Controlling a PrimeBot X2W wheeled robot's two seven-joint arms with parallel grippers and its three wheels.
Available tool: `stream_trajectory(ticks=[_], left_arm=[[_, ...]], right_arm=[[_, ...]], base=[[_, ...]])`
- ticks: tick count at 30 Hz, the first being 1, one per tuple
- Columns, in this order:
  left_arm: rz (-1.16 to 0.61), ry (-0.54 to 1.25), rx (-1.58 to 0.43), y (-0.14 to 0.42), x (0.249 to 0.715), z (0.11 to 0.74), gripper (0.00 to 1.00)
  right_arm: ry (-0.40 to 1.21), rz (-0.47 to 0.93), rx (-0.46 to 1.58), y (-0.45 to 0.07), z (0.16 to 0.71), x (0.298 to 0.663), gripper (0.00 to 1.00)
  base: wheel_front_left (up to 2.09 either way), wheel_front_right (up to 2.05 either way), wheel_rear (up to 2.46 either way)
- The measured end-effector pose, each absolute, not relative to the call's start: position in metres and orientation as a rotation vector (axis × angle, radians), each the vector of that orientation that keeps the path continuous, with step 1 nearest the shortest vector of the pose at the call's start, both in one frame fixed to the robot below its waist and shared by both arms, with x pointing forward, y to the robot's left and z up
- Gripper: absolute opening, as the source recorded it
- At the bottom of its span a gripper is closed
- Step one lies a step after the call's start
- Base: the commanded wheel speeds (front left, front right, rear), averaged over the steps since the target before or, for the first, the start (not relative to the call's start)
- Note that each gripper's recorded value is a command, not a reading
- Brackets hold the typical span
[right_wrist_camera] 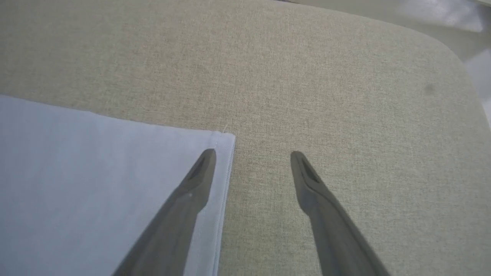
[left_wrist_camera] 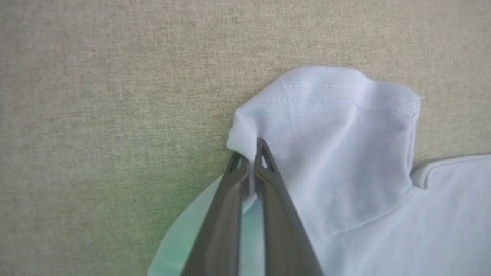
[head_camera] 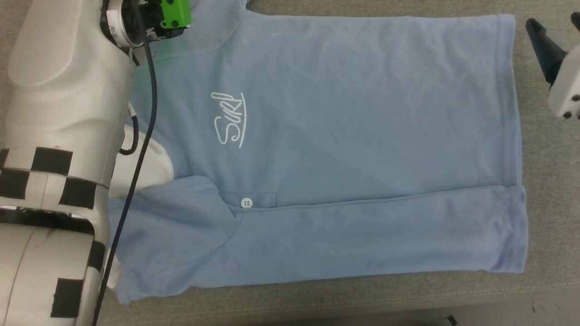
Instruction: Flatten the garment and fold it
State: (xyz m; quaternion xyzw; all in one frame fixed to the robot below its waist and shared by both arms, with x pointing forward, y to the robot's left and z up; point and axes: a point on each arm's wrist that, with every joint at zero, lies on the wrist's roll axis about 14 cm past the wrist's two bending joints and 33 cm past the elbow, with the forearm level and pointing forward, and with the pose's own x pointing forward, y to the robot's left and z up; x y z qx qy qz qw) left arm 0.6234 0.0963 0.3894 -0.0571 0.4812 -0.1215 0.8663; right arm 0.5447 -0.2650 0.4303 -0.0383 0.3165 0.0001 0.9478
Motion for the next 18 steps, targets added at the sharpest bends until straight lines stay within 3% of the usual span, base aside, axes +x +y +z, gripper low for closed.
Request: stream_trajectory(ticks=[7, 18], left_arm=[[-0.277, 0.944, -0.131, 0.1, 0.625, 0.403, 0.0], [-0.274, 0.923, -0.133, 0.114, 0.622, 0.396, 0.0]], right_arm=[[0.94, 0.051, -0.212, -0.257, 0.404, 0.553, 1.0], [1.108, 0.11, -0.289, -0.238, 0.368, 0.556, 1.0]], base=[[0.0, 0.0, 0.0], [0.0, 0.0, 0.0]])
